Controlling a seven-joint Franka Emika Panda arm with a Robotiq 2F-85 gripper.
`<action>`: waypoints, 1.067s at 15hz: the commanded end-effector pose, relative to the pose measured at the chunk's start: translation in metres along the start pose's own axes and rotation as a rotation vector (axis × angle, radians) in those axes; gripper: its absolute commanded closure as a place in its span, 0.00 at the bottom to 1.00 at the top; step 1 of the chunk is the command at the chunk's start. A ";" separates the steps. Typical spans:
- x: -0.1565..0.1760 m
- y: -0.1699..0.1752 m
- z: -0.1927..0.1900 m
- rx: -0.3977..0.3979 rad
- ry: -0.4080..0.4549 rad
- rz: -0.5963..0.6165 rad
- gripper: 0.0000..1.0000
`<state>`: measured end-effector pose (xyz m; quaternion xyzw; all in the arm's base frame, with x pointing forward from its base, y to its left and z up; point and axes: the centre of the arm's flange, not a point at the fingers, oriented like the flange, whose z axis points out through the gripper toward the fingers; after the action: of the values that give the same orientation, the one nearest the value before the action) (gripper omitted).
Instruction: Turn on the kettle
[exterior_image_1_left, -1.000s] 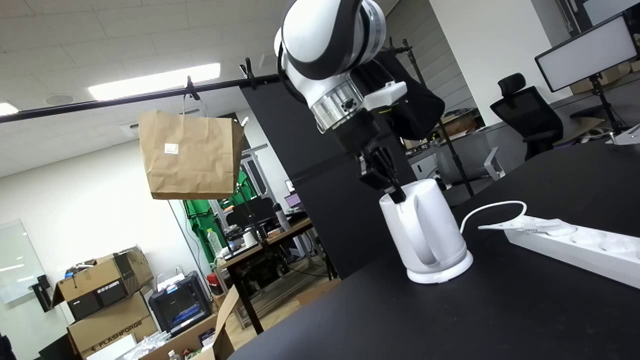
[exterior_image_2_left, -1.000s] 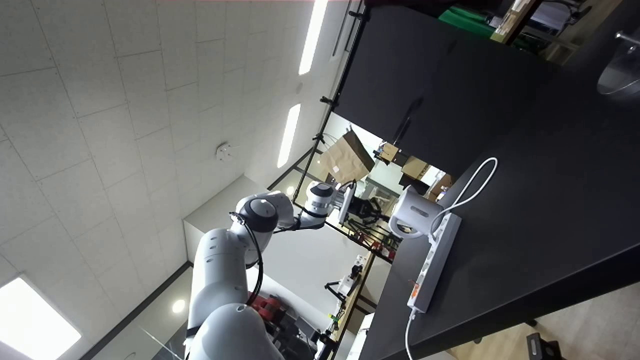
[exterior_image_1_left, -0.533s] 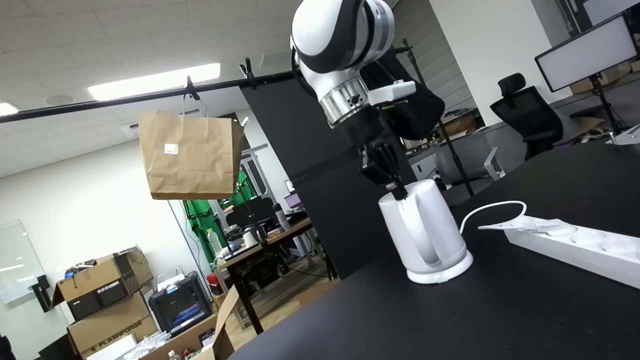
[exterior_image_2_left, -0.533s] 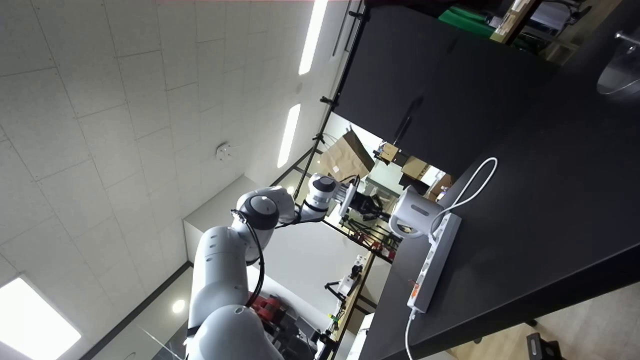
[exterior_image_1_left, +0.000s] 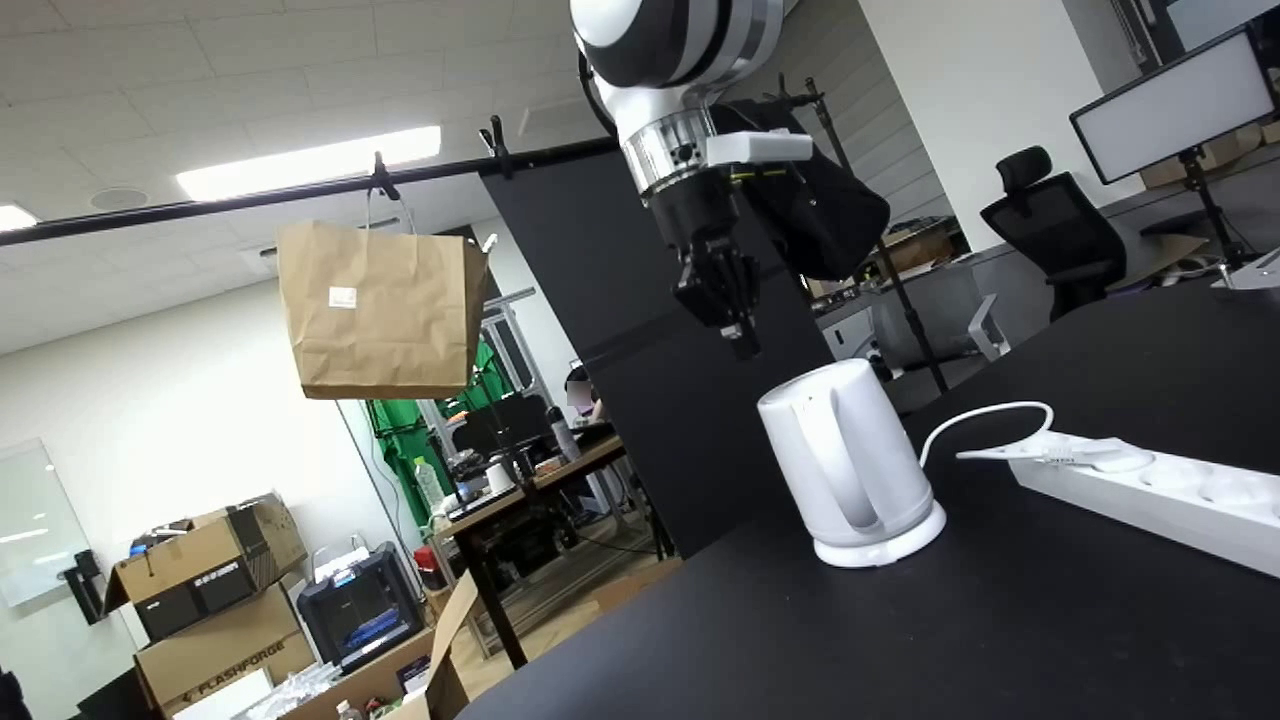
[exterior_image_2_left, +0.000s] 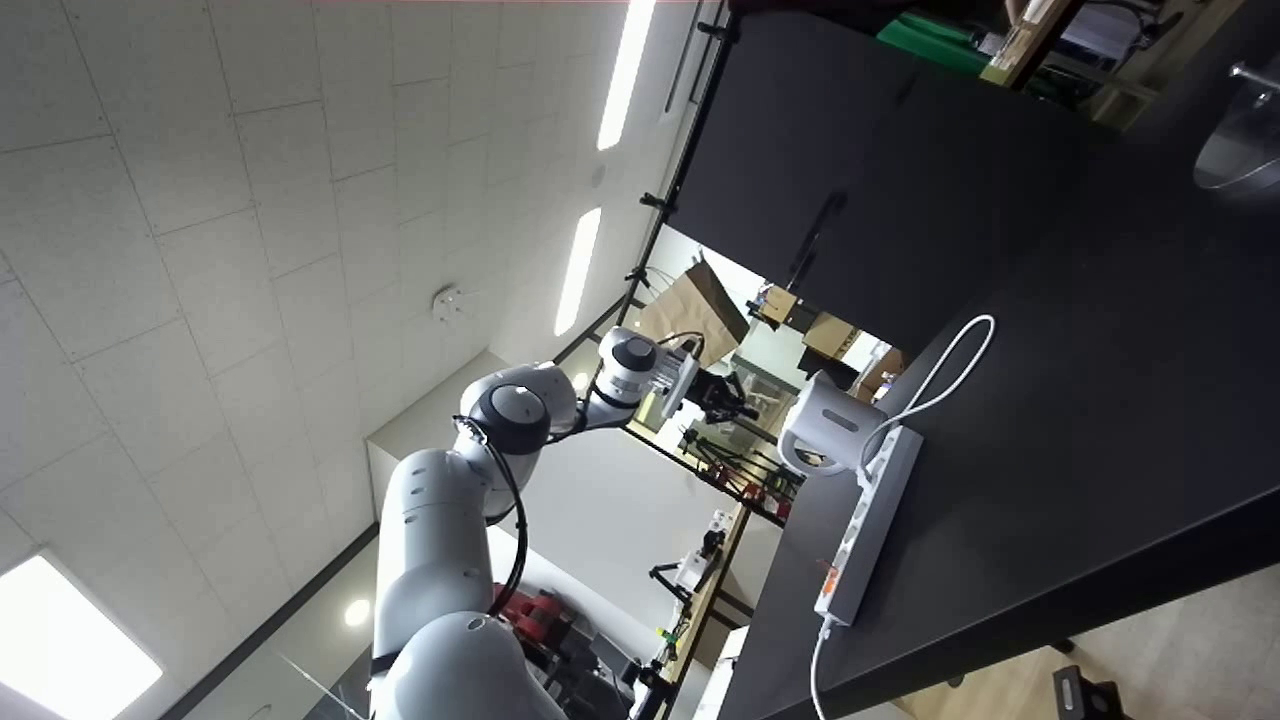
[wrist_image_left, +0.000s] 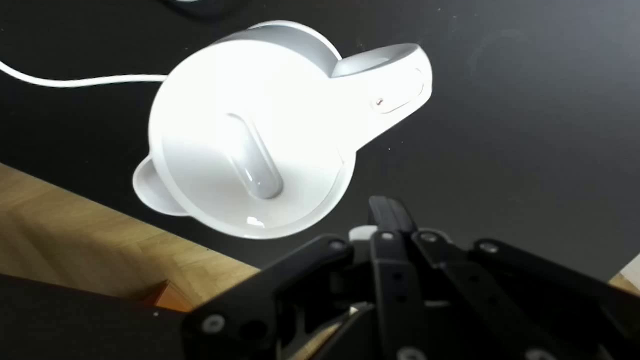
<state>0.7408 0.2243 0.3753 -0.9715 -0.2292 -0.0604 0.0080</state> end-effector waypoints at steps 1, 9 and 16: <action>-0.003 0.005 -0.029 -0.004 0.013 0.031 0.73; -0.007 0.011 -0.043 -0.011 0.009 0.040 0.20; -0.008 0.013 -0.045 -0.020 0.004 0.046 0.00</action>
<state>0.7394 0.2107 0.4078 -0.9730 -0.2200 -0.0703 0.0028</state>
